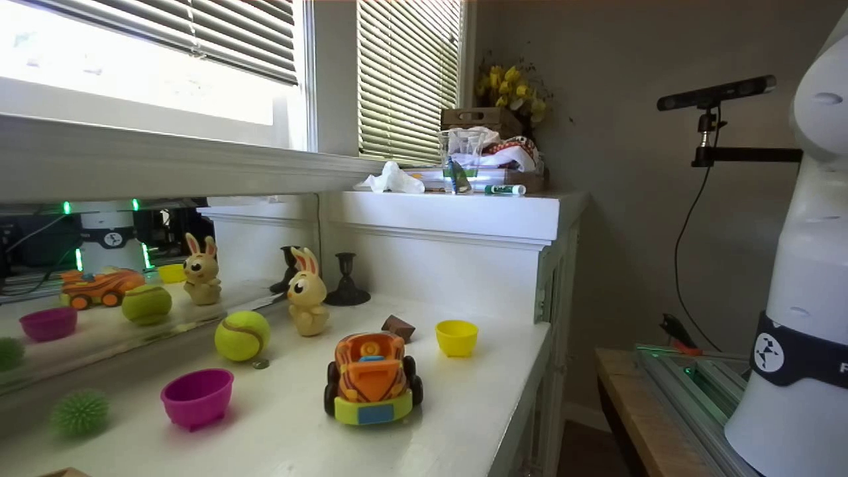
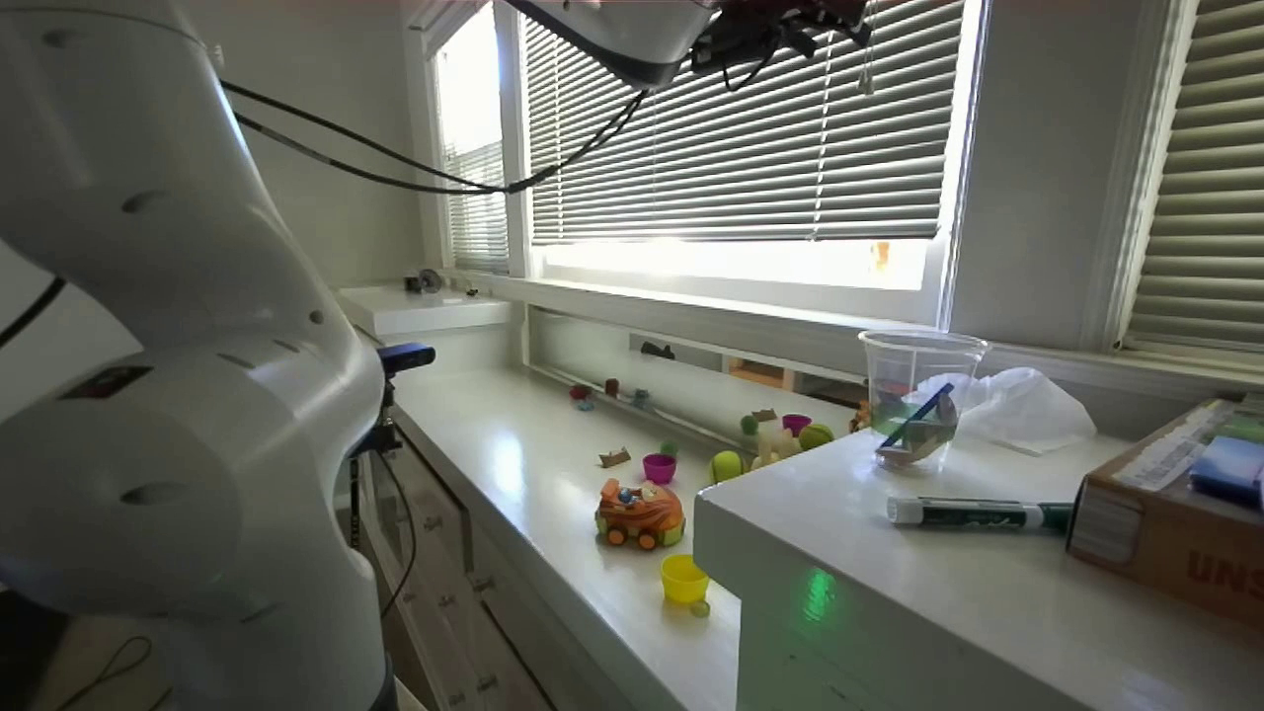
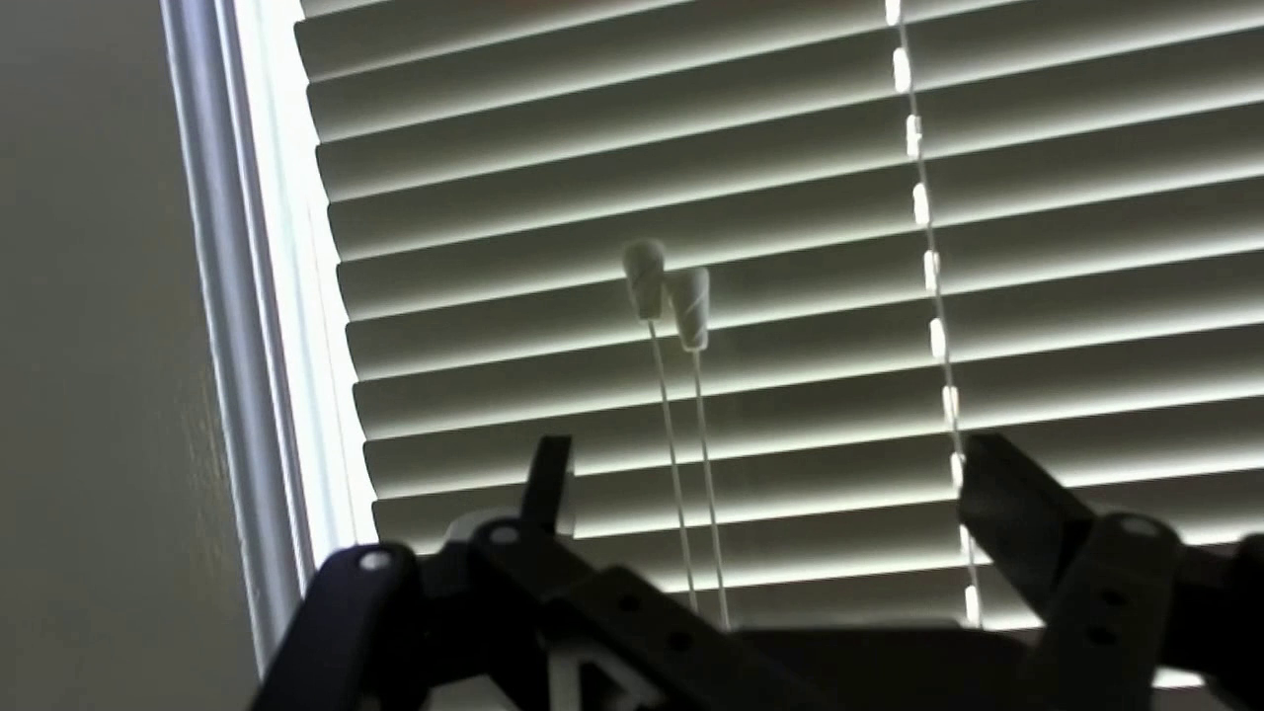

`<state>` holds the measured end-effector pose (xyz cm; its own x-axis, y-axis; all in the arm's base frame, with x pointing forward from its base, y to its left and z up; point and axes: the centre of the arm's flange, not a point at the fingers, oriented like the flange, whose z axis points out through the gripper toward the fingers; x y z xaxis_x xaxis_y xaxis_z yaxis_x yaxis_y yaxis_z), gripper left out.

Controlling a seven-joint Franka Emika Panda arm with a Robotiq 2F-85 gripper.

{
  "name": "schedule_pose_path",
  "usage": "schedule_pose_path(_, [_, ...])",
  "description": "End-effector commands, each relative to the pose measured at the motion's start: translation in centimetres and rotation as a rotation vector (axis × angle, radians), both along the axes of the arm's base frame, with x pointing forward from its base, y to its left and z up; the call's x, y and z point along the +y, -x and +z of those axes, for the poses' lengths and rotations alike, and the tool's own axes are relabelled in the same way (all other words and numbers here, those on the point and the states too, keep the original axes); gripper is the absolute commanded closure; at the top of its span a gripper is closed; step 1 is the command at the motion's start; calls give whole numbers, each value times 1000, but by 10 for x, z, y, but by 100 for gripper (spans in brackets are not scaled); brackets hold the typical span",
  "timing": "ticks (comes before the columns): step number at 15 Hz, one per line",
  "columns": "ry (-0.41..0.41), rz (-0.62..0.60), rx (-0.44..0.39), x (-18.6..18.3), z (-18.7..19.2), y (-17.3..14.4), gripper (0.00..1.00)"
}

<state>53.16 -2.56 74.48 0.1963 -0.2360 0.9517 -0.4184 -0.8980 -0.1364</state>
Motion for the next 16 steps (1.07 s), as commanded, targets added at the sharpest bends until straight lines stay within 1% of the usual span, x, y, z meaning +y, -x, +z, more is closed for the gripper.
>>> schedule_pose_path(1, [-4,-15,-66,5,9,-24,0])
schedule_pose_path(2, [2,-24,-78,4,10,-25,0])
schedule_pose_path(8, [35,-56,-87,-6,7,-33,0])
schedule_pose_path(12, [41,-64,-88,-12,5,-38,0])
schedule_pose_path(13, [41,-63,-87,-12,3,-39,12])
schedule_pose_path(14, [46,-58,-86,-13,3,-41,26])
schedule_pose_path(16, [52,-55,-81,-12,0,-43,41])
